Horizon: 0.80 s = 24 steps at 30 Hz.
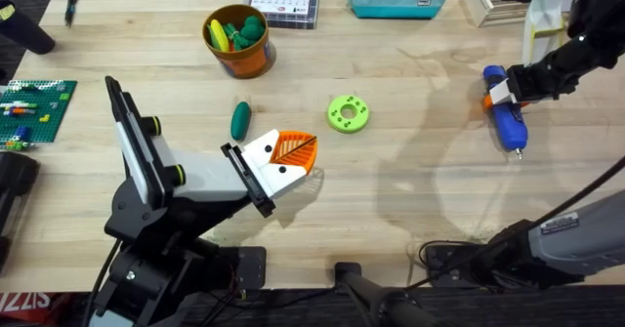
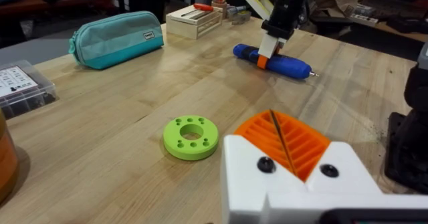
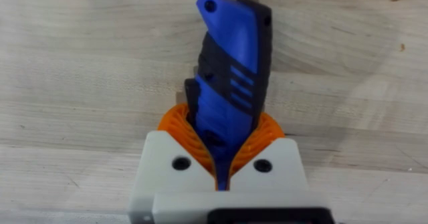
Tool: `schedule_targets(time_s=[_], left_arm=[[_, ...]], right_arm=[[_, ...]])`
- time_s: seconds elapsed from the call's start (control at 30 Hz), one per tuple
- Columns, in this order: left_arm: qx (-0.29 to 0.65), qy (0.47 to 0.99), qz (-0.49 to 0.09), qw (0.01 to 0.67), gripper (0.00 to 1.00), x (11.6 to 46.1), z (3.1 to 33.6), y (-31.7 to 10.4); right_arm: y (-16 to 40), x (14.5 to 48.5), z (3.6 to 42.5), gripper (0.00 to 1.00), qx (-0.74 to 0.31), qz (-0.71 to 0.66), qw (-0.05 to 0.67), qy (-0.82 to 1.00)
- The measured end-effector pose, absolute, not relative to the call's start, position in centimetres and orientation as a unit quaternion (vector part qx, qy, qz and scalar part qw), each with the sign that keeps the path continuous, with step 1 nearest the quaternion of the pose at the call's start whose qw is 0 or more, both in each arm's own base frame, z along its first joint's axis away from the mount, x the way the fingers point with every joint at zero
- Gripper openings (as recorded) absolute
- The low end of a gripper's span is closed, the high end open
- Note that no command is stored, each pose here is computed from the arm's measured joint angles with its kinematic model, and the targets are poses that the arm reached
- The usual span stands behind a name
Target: Pick up the gripper from the table and insert it into the empty holder that is missing its gripper. Then pick up a screw, insert it into the mounting hole, and use the screwdriver to tighten it. Finally, clean up the table by picking up the vegetable and placing it into the bucket.
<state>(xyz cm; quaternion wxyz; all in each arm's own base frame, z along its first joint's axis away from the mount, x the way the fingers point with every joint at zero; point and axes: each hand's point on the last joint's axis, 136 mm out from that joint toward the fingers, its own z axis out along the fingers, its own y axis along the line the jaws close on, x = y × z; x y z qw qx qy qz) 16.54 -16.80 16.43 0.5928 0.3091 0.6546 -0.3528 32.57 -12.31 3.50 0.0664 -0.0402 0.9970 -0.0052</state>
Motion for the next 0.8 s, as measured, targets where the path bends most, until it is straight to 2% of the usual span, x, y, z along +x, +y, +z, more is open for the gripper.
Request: schedule_targets(time_s=[0.67, 0.7, 0.8], left_arm=[[0.309, 0.654, -0.353, 0.593, 0.017, 16.5, 16.5, -16.8], [0.309, 0.654, -0.353, 0.593, 0.017, 16.5, 16.5, -16.8], [0.309, 0.654, -0.353, 0.593, 0.019, 16.5, 16.5, -16.8]], right_arm=[[-10.3, 34.1, 3.9, 0.059, -0.021, 0.056, 0.108, 0.992], [-10.3, 34.1, 3.9, 0.101, -0.018, 0.056, 0.107, 0.992], [-10.3, 34.1, 3.9, 0.525, -0.018, 0.057, 0.107, 0.992]])
